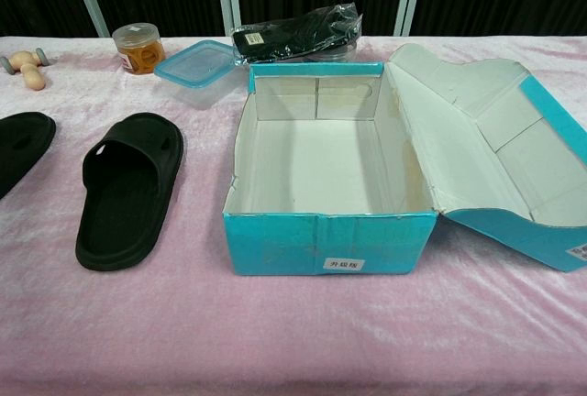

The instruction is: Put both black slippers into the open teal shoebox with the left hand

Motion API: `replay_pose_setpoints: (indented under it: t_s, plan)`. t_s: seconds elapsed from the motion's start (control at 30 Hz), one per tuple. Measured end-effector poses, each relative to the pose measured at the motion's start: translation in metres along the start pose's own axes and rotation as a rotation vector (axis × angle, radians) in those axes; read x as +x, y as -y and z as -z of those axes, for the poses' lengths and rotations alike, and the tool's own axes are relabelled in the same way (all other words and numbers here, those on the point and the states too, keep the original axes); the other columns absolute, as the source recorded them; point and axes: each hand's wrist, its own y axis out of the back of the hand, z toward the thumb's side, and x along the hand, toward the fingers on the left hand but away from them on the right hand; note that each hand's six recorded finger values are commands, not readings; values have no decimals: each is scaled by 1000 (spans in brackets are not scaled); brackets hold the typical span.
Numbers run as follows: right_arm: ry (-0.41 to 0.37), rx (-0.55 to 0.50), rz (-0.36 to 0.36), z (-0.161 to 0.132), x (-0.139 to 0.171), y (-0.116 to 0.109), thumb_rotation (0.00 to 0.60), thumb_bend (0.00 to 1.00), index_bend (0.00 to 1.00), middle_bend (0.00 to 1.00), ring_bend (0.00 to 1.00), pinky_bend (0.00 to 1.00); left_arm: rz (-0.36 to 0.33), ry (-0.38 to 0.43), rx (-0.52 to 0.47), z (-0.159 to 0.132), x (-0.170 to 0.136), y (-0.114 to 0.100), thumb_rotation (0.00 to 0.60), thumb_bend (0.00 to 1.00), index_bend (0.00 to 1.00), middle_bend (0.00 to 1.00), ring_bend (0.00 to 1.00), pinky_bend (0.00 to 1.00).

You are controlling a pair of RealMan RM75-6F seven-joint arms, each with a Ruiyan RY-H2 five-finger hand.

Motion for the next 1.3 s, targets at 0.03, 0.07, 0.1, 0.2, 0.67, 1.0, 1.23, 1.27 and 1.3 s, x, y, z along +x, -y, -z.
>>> replay_pose_setpoints:
  t_s: [0.03, 0.07, 0.1, 0.2, 0.67, 1.0, 1.23, 1.27, 1.3]
  plan:
    - [0, 0, 0, 0, 0, 0, 600, 196, 0, 41, 0, 38, 1, 3, 2, -2, 1, 0, 600, 0, 0, 71, 0, 0]
    - [-1, -1, 0, 0, 0, 0, 600, 195, 0, 41, 0, 38, 1, 5, 3, -3, 2, -1, 600, 0, 0, 70, 0, 0]
    - [-1, 0, 0, 0, -1, 0, 600, 195, 0, 41, 0, 38, 2, 7, 3, -3, 3, -1, 600, 0, 0, 71, 0, 0]
    - [-2, 1, -3, 0, -1, 1, 600, 196, 0, 41, 0, 38, 3, 5, 2, -4, 8, -3, 600, 0, 0, 71, 0, 0]
    - [25, -4, -2, 5, 4, 2, 600, 196, 0, 41, 0, 39, 55, 22, 12, -29, 40, -6, 600, 0, 0, 87, 22, 0]
    - [29, 1, -8, 5, 2, 3, 600, 196, 0, 41, 0, 38, 129, 68, -52, -48, 48, 2, 600, 0, 0, 108, 38, 0]
    - [31, 3, -8, 3, 3, 2, 600, 195, 0, 41, 0, 38, 174, 113, -163, -63, 55, 5, 600, 2, 42, 224, 162, 49]
    - [31, 3, -8, 3, 3, 2, 600, 196, 0, 41, 0, 38, 174, 118, -179, -65, 56, 5, 600, 2, 61, 254, 191, 69]
    - [32, 3, -8, 3, 3, 2, 600, 196, 0, 41, 0, 39, 172, 124, -193, -67, 57, 4, 600, 3, 87, 297, 239, 100]
